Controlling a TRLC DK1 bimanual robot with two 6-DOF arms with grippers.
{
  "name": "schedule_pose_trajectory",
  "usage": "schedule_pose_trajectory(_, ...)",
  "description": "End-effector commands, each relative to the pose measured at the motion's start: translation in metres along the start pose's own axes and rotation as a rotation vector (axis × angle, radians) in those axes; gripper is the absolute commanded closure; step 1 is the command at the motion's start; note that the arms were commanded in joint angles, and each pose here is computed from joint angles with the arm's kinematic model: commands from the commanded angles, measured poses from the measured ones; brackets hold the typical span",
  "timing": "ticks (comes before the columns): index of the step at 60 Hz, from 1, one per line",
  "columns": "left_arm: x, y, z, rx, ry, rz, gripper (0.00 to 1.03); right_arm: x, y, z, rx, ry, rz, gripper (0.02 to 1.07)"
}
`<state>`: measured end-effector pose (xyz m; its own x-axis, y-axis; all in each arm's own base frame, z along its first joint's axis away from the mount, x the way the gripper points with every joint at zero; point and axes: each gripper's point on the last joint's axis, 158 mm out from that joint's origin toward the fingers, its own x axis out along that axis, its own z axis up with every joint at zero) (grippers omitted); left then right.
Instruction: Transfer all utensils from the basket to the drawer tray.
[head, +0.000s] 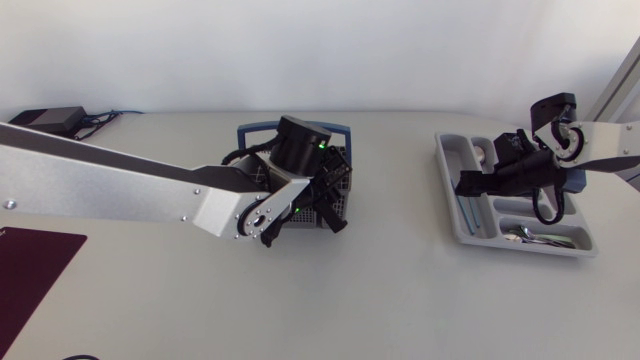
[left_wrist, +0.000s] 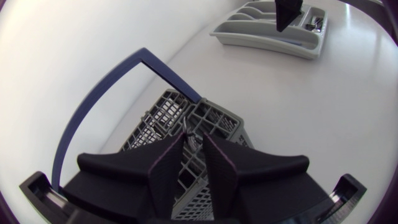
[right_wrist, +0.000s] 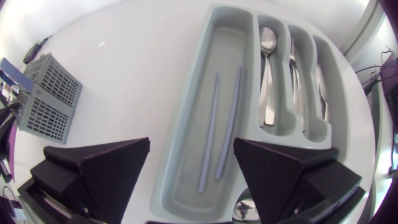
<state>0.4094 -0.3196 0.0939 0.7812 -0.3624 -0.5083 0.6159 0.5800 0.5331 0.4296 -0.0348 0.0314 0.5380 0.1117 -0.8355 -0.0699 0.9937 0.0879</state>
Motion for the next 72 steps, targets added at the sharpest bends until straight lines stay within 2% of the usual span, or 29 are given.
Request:
schedule_pose_trajectory(1, 0.007, -0.004, -0.008, 0.015, 0.013, 0.001, 0.84, -0.002, 0.010, -0.008, -0.011, 0.007, 0.017, 0.10)
schedule_pose_trajectory(6, 0.007, -0.003, -0.006, 0.014, 0.002, 0.007, 0.92, -0.003, 0.012, -0.007, -0.016, 0.001, 0.018, 0.10)
schedule_pose_trajectory(15, 0.006, -0.001, -0.003, 0.009, -0.014, 0.016, 0.97, -0.005, 0.016, -0.007, -0.024, -0.002, 0.021, 0.10)
schedule_pose_trajectory(49, -0.015, 0.009, 0.009, 0.020, -0.082, 0.064, 0.98, -0.010, 0.033, -0.007, -0.064, -0.009, 0.041, 0.10)
schedule_pose_trajectory(72, -0.036, 0.024, 0.033, 0.026, -0.167, 0.113, 0.98, -0.009, 0.043, -0.010, -0.083, -0.007, 0.053, 0.10)
